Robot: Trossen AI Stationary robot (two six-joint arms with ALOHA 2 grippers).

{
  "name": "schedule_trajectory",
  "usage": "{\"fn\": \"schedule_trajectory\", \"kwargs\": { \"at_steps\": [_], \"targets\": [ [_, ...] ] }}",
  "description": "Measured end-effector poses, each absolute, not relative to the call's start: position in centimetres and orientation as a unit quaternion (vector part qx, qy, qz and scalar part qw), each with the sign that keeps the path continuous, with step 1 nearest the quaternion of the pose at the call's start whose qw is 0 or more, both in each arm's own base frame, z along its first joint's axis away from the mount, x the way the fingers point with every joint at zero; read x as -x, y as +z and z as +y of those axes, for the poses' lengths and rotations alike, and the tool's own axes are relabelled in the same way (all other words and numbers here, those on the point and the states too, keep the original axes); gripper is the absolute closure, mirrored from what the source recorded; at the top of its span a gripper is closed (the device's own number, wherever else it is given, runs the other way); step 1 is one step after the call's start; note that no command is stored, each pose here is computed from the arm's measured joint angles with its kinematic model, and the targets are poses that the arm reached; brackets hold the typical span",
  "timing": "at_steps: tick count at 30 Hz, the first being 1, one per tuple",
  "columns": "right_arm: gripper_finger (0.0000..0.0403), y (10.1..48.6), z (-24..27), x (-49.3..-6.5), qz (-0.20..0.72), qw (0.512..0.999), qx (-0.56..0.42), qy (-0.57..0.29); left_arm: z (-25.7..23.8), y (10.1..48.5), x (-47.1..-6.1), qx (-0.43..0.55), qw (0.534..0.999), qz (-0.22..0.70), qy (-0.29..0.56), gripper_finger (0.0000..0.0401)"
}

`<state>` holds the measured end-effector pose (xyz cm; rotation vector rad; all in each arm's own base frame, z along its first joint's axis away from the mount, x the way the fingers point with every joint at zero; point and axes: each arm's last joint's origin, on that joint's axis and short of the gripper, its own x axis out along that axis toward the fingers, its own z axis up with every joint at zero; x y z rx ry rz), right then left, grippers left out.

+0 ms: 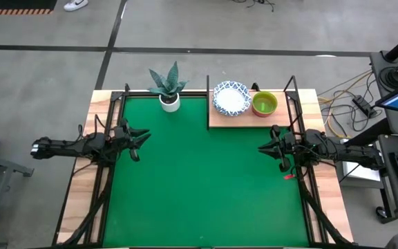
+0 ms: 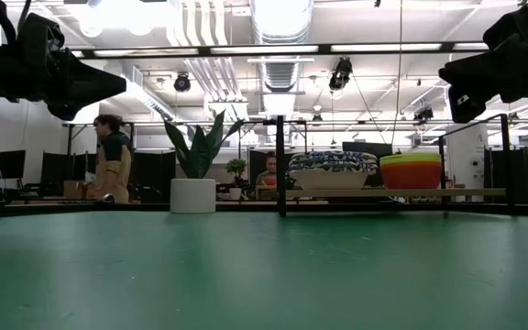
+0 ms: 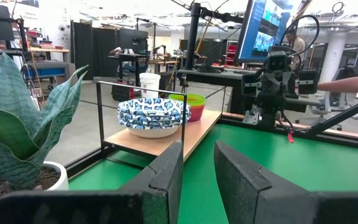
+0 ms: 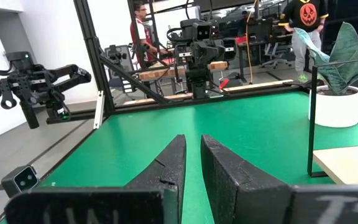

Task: Place and stack bowls onto a shelf
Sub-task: Return to Home Position

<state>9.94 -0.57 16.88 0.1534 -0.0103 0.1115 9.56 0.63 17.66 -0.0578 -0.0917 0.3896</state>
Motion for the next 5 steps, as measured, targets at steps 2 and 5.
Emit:
{"fn": "schedule_trajectory", "kwargs": {
  "at_steps": [2,5],
  "targets": [
    [0.0365,16.88,-0.57,-9.94,-0.005,0.996,-0.077,0.055,0.63,17.66,-9.56,0.029,0.980,-0.045,0.193,0.0326],
    [0.0365,16.88,-0.57,-9.94,-0.005,0.995,-0.077,0.056,0.63,17.66,-9.56,0.029,0.980,-0.046,0.194,0.0326]
  ]
}}
